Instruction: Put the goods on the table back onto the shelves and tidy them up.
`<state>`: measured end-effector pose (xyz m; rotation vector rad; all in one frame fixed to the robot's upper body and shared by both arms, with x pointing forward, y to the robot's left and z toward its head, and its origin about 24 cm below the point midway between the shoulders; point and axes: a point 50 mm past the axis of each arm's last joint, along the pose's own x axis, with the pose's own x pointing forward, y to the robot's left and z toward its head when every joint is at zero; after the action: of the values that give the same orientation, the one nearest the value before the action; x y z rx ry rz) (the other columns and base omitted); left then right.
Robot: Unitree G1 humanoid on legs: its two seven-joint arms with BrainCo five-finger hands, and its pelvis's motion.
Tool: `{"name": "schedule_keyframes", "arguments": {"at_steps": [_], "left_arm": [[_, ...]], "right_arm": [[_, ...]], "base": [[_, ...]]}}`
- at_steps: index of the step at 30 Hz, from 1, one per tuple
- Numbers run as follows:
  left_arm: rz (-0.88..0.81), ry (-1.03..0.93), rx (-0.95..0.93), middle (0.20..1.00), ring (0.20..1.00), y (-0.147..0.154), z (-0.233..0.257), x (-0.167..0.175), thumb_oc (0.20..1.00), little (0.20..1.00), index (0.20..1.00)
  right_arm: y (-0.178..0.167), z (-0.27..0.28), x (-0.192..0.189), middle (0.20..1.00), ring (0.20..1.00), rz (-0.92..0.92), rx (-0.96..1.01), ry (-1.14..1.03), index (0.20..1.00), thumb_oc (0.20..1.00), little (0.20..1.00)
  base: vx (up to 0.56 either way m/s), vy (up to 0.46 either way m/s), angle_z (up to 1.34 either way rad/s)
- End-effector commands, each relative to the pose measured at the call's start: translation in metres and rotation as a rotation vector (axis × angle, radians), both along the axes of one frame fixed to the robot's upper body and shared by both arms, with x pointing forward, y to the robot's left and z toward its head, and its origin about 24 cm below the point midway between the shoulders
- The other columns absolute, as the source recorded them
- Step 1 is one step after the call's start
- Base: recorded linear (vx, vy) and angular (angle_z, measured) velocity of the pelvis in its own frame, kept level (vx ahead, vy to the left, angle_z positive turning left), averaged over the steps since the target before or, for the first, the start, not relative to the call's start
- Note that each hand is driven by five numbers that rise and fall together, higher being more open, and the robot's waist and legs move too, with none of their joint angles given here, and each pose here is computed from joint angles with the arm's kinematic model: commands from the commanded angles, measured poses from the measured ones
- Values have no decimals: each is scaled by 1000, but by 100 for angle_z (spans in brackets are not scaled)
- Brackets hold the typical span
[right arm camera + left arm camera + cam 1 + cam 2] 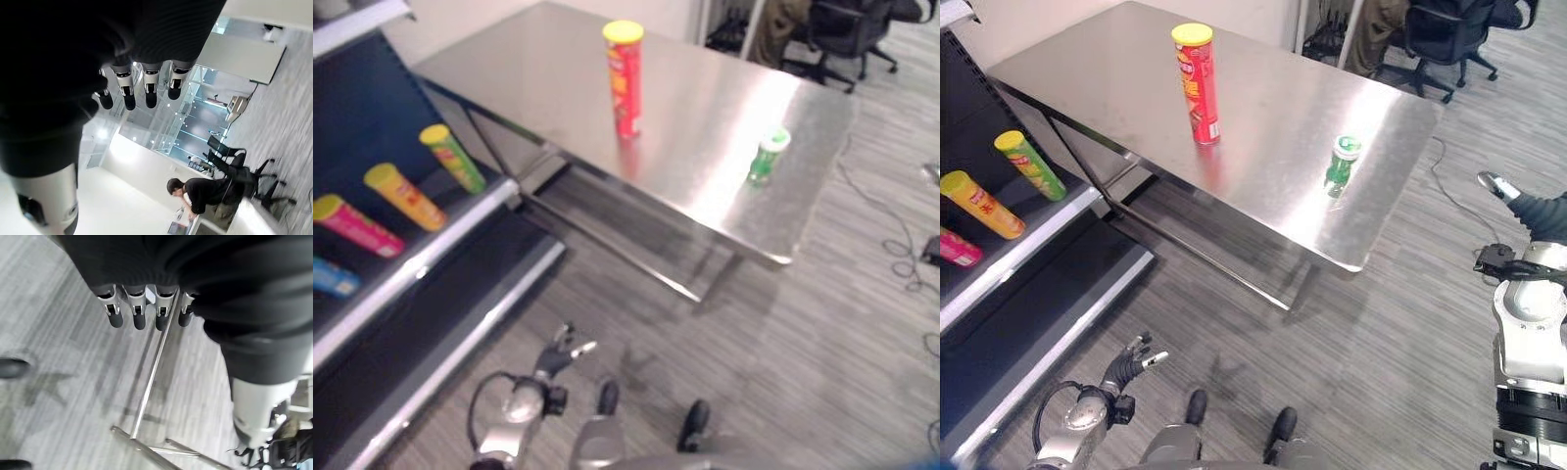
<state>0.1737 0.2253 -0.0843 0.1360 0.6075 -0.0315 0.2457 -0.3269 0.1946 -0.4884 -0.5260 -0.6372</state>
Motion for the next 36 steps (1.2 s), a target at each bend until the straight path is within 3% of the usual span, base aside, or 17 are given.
{"name": "schedule_keyframes", "arguments": {"at_steps": [1, 14, 29, 36], "left_arm": [[-3, -63, 124, 1000, 1000, 31, 16, 12, 1000, 1000, 1000], [75, 43, 166, 1000, 1000, 51, 2, -13, 1000, 1000, 1000], [23, -96, 134, 1000, 1000, 33, 22, 12, 1000, 1000, 1000], [15, -87, 135, 1000, 1000, 32, 20, 8, 1000, 1000, 1000]], "right_arm": [[3, 25, 2, 1000, 1000, 31, -59, -93, 1000, 1000, 1000], [-14, -13, 21, 1000, 1000, -13, -70, 196, 1000, 1000, 1000], [-42, -1, -7, 1000, 1000, -155, -36, 103, 1000, 1000, 1000], [-38, -18, 5, 1000, 1000, -48, 39, 190, 1000, 1000, 1000]], "base": [[32, 118, -10], [61, 137, 3], [148, -105, 53], [17, -8, 1]]}}
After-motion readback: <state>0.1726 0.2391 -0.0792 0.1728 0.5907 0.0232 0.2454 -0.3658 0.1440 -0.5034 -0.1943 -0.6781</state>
